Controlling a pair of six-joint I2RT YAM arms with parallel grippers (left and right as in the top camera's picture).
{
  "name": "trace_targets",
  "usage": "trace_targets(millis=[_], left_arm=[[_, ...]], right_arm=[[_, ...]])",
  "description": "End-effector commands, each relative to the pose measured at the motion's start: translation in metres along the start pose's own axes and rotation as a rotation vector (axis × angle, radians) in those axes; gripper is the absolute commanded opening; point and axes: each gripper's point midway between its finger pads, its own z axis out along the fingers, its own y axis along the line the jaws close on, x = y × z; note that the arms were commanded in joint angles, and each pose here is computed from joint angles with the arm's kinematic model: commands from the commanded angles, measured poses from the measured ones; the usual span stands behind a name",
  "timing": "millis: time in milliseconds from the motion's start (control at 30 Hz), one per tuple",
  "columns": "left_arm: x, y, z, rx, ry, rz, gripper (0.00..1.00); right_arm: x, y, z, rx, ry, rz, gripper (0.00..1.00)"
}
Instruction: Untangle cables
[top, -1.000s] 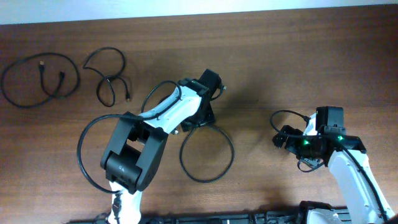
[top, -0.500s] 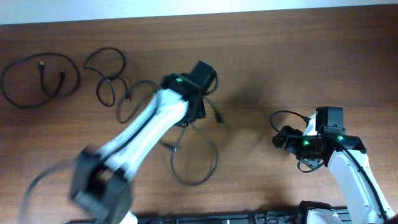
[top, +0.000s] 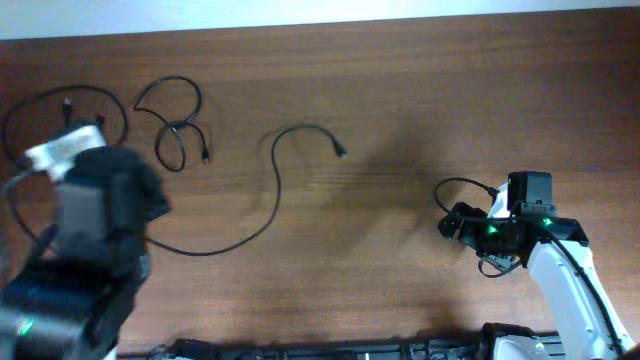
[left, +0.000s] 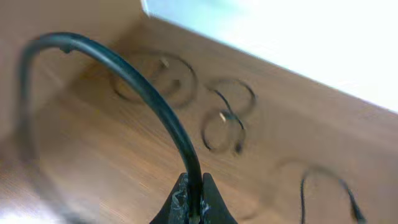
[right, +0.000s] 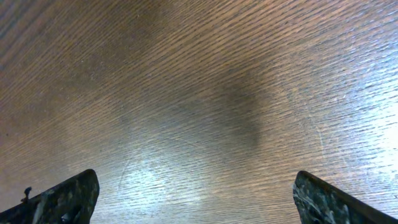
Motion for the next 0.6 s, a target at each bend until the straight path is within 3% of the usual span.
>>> trace_targets(millis=[0,33,67,167,267,333,500,567], left_arm=[[-0.041,0.071,-0.030,-0.269,-0.166,-0.044,0.00],[-0.039,0.069,-0.027,-0.236,-0.145,-0.072,0.00],[-0.030,0.046,-0.018,-0.096,-0.079,-0.065,0.00],[0.001,-0.040,0.002,0.330,0.129,0.175,0.00],[0.039,-0.068,0.040,0.362,0.365,0.249,0.00],[0.069,-0.108,0.062,0.440,0.511,0.320,0.00],[0.114,-0.219,0.102,0.590,0.557,0.485,0.00],[0.139,-0.230,0.129,0.494,0.595,0.522,0.00]], right_arm=[[0.000,0.002,0.000,-0.003,0.002,-0.018,0.99],[0.000,0.002,0.000,-0.003,0.002,-0.018,0.99],[0.000,0.002,0.000,-0.003,0.002,-0.018,0.99],[0.000,0.002,0.000,-0.003,0.002,-0.018,0.99],[0.000,0.002,0.000,-0.003,0.002,-0.018,0.99],[0.000,0.002,0.000,-0.003,0.002,-0.018,0.99],[0.000,0.002,0.000,-0.003,0.002,-0.018,0.99],[0.000,0.002,0.000,-0.003,0.002,-0.018,0.99]])
